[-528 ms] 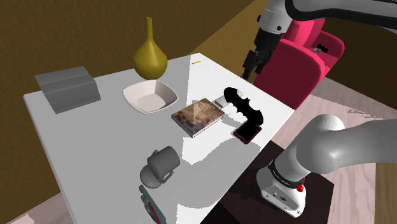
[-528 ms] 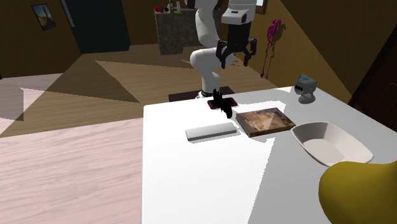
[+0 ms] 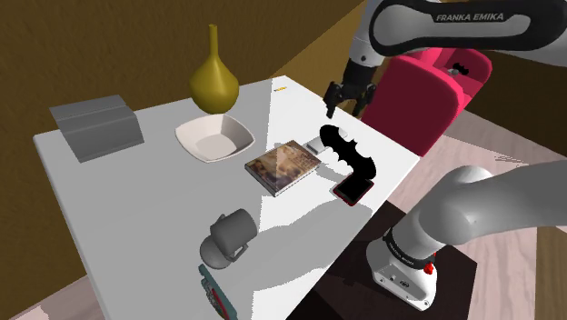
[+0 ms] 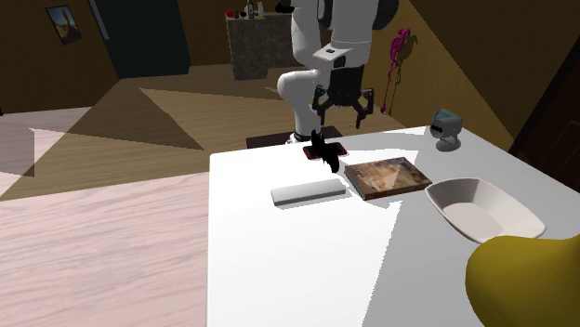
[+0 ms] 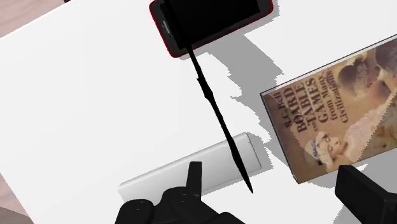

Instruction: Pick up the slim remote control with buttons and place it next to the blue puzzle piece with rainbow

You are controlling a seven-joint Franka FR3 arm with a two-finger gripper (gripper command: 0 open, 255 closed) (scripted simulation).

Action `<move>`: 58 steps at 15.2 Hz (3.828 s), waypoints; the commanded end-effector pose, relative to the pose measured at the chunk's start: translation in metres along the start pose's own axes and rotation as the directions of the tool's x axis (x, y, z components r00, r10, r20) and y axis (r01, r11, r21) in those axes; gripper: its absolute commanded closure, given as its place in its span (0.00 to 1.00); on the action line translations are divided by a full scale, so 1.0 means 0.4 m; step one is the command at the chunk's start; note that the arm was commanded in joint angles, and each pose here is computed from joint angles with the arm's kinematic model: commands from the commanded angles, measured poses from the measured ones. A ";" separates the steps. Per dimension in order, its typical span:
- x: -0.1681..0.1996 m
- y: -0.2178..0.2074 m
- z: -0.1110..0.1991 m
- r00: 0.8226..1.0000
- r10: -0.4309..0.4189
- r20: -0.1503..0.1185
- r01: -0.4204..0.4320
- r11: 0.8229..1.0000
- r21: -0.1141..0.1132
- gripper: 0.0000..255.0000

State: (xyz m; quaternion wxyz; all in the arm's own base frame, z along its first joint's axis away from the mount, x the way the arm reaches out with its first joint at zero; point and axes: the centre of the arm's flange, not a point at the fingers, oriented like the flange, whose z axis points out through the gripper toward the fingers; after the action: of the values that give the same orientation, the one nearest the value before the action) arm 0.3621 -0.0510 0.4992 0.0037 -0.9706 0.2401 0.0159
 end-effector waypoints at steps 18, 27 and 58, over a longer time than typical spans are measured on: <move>0.237 0.170 0.380 0.583 0.812 -0.028 -0.812 0.583 0.009 0.00; 0.238 0.170 0.414 0.583 0.812 -0.028 -0.812 0.583 0.009 0.00; 0.229 0.171 0.150 0.583 0.812 -0.028 -0.812 0.583 0.009 1.00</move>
State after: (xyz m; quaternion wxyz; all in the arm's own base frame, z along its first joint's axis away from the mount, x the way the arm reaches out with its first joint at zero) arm 0.4101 -0.1524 0.4307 -0.0098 -0.7541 0.6566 0.0025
